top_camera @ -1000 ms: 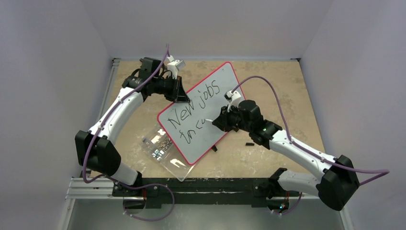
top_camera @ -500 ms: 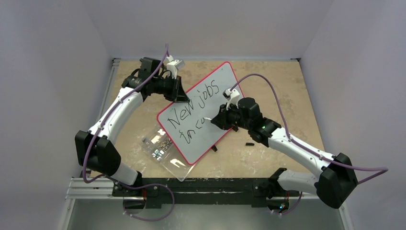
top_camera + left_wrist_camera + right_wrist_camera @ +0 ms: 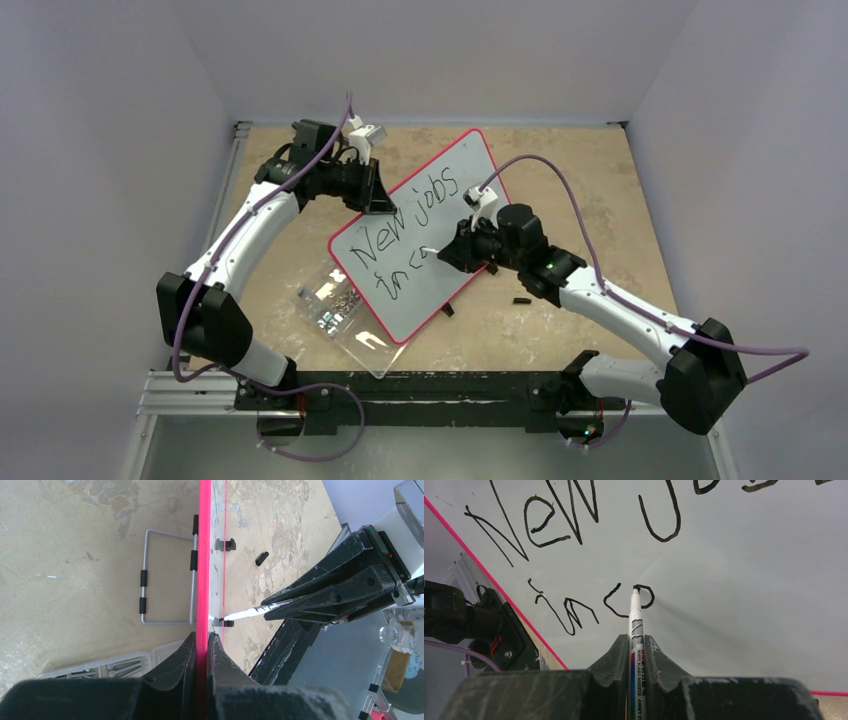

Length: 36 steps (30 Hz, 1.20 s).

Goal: Write a sentence on the whiteboard

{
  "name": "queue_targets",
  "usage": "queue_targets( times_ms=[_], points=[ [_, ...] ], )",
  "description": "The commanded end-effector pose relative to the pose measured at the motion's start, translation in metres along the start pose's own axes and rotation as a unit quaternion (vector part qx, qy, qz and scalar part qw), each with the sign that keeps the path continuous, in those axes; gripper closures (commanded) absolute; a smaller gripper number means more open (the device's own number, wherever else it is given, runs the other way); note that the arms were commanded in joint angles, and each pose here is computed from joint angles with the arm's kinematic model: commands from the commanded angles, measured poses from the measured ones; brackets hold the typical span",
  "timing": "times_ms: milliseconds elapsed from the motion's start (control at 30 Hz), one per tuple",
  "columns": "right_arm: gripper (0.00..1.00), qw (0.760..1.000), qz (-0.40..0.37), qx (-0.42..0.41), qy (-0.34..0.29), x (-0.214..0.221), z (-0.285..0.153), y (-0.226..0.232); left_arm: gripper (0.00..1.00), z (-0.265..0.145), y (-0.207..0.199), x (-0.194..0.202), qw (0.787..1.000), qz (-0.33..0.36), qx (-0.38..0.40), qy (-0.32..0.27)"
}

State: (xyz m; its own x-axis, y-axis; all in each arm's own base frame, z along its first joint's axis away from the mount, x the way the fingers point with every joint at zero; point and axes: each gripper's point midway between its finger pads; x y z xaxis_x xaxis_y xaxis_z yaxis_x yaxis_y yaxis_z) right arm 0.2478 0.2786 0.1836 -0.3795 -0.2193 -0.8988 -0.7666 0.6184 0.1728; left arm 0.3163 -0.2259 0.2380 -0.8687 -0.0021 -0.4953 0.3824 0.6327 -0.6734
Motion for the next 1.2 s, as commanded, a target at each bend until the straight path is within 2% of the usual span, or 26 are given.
queue_targets(
  times_ms=[0,200,400,733,1167],
  points=[
    [1.0,1.0,-0.015,-0.009,-0.026,-0.013,-0.005,0.005,1.0,-0.011,0.0,-0.019,0.997,0.051,-0.029,-0.045],
    [1.0,0.997,-0.011,0.028,-0.069,-0.039,-0.023,-0.002,1.0,-0.01,0.001,-0.019,0.997,0.049,-0.03,-0.043],
    [1.0,0.995,-0.002,0.078,-0.058,-0.035,-0.022,-0.021,1.0,-0.01,0.001,-0.019,0.997,0.05,-0.031,-0.043],
    [1.0,0.998,-0.001,0.057,-0.032,-0.022,-0.003,-0.019,1.0,-0.011,0.0,-0.019,0.997,0.051,-0.028,-0.044],
    [1.0,0.998,0.008,0.064,-0.006,0.009,-0.005,-0.022,1.0,-0.012,-0.002,-0.019,0.997,0.051,-0.027,-0.046]
  ],
)
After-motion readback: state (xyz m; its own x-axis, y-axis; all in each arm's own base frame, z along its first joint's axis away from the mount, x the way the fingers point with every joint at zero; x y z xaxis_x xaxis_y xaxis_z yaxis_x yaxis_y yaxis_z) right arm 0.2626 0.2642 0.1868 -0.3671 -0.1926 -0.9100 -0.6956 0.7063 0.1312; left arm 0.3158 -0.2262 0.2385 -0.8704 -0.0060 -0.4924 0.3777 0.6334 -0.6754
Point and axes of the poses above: each gripper's point midway between its finger pads, its own z axis out along the fingers, its own y axis along the line the jaws close on, x = y × z, and after that the axes turned 15 degrees about -z, right-handed
